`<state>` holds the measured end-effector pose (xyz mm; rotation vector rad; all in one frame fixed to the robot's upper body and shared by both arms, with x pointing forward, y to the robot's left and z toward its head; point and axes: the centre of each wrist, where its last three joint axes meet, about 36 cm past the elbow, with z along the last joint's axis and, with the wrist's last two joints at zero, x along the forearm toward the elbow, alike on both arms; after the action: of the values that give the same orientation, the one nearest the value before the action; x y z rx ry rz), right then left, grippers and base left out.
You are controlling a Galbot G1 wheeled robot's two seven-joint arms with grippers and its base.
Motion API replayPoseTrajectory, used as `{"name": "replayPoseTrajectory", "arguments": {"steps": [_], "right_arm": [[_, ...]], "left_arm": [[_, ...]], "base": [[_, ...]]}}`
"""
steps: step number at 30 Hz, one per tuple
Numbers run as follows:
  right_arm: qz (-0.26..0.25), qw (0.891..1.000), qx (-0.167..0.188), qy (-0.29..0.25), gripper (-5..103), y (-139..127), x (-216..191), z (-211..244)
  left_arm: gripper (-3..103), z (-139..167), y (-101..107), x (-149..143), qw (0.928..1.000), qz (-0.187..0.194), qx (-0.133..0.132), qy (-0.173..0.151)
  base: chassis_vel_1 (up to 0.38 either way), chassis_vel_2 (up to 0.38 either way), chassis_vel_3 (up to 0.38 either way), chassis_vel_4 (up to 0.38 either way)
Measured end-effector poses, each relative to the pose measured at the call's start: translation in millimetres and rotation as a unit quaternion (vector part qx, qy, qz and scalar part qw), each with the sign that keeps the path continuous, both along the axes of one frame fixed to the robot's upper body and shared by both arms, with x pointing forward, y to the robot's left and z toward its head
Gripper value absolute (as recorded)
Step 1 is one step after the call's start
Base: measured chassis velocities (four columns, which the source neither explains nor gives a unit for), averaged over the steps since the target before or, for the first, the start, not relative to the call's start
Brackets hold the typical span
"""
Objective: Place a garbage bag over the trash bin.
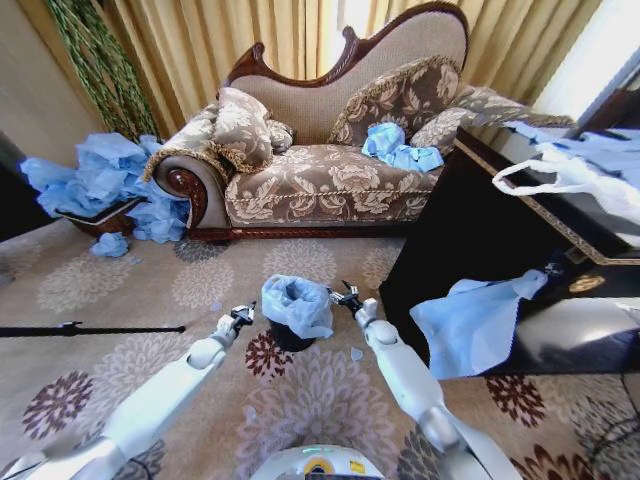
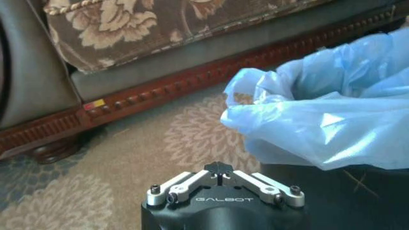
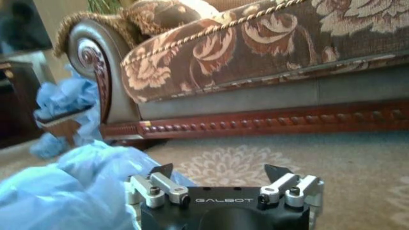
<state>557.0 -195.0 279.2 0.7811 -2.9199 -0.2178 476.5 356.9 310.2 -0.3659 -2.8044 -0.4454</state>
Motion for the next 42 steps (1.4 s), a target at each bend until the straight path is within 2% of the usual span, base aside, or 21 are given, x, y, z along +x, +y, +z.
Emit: {"name": "replayPoseTrajectory", "arguments": {"steps": [3,4,6,7,9,10,11,13,15,16,18,19,22,23,27,28,29,31,33,35,42], "right_arm": [[-0.005,1.000,0.005,0.003,99,1.8,-1.5,2.2],[-0.007,1.000,0.006,0.009,100,3.4,-1.0,2.6],[-0.007,1.000,0.002,0.019,100,10.2,3.3,-2.4],[-0.007,1.000,0.002,0.019,100,10.2,3.3,-2.4],[-0.008,1.000,0.004,0.027,100,15.6,6.4,-3.7],[-0.008,0.999,0.005,0.030,100,17.6,7.1,-3.9],[-0.008,0.999,0.005,0.030,100,17.6,7.1,-3.9],[-0.007,0.999,0.002,0.036,100,18.5,8.3,-5.1],[-0.006,0.999,0.001,0.038,100,18.8,9.6,-4.7],[-0.006,0.999,0.001,0.038,100,18.8,9.6,-4.7],[-0.006,0.999,0.000,0.039,100,18.7,11.0,-4.3],[-0.006,0.999,0.000,0.039,100,18.7,11.0,-4.3],[-0.004,0.999,-0.005,0.039,100,17.1,12.0,-3.7],[-0.004,0.999,-0.005,0.039,100,17.1,12.0,-3.7],[-0.002,0.999,-0.010,0.042,100,15.1,11.1,-5.6],[-0.002,0.999,-0.010,0.042,100,15.1,11.1,-5.6],[-0.002,0.999,-0.011,0.043,100,14.2,9.8,-7.0],[-0.002,0.999,-0.013,0.044,100,13.1,8.8,-8.3],[-0.003,0.999,-0.015,0.047,100,11.1,7.5,-11.1],[-0.004,0.999,-0.016,0.050,100,10.2,6.5,-13.0],[-0.004,0.998,-0.019,0.055,100,9.3,3.3,-18.3]], "left_arm": [[0,8.3,1.3,-2.1,0.9999,0.007,-0.012,-0.001],[-3,18.4,-1.3,-3.8,0.9995,0.011,-0.030,0.001],[1,55.3,-15.1,-11.3,0.9956,0.020,-0.090,0.021],[1,55.3,-15.1,-11.3,0.9956,0.020,-0.090,0.021],[12,103.6,-29.9,-26.2,0.9888,0.022,-0.136,0.059],[17,126.0,-36.4,-34.0,0.9859,0.027,-0.143,0.082],[17,126.0,-36.4,-34.0,0.9859,0.027,-0.143,0.082],[28,171.7,-48.1,-48.7,0.9778,0.033,-0.147,0.146],[39,198.0,-57.9,-53.7,0.9698,0.035,-0.146,0.192],[39,198.0,-57.9,-53.7,0.9698,0.035,-0.146,0.192],[44,205.1,-72.9,-50.2,0.9608,0.039,-0.147,0.232],[44,205.1,-72.9,-50.2,0.9608,0.039,-0.147,0.232],[61,197.7,-100.2,-37.9,0.9505,0.047,-0.157,0.264],[61,197.7,-100.2,-37.9,0.9505,0.047,-0.157,0.264],[82,191.2,-127.5,-17.7,0.9280,0.090,-0.194,0.305],[82,191.2,-127.5,-17.7,0.9280,0.090,-0.194,0.305],[88,190.3,-131.2,-12.3,0.9217,0.102,-0.205,0.313],[88,189.5,-133.7,-8.6,0.9172,0.112,-0.212,0.318],[92,189.6,-139.1,1.3,0.9068,0.135,-0.228,0.328],[90,190.3,-142.7,9.4,0.9015,0.147,-0.239,0.330],[89,186.2,-153.3,31.2,0.8890,0.192,-0.241,0.338]], "base": [[0.000,0.000,0.000,0.000],[0.000,0.000,0.000,0.000],[0.000,0.000,0.000,0.000],[0.000,0.000,0.000,0.000],[0.000,0.000,0.000,0.000],[0.000,0.000,0.000,0.000],[0.000,0.000,0.000,0.000],[0.000,0.000,0.000,0.000],[0.000,0.000,0.000,0.000],[0.000,0.000,0.000,0.000],[0.000,0.000,0.000,0.000],[0.000,0.000,0.000,0.000],[0.000,0.000,0.000,0.000],[0.000,0.000,0.000,0.000],[0.000,0.000,0.000,0.000],[0.000,0.000,0.000,0.000],[0.000,0.000,0.000,0.000],[0.000,0.000,0.000,0.000],[0.000,0.000,0.000,0.000],[0.000,0.000,0.000,0.000],[0.000,0.000,0.000,0.000]]}}
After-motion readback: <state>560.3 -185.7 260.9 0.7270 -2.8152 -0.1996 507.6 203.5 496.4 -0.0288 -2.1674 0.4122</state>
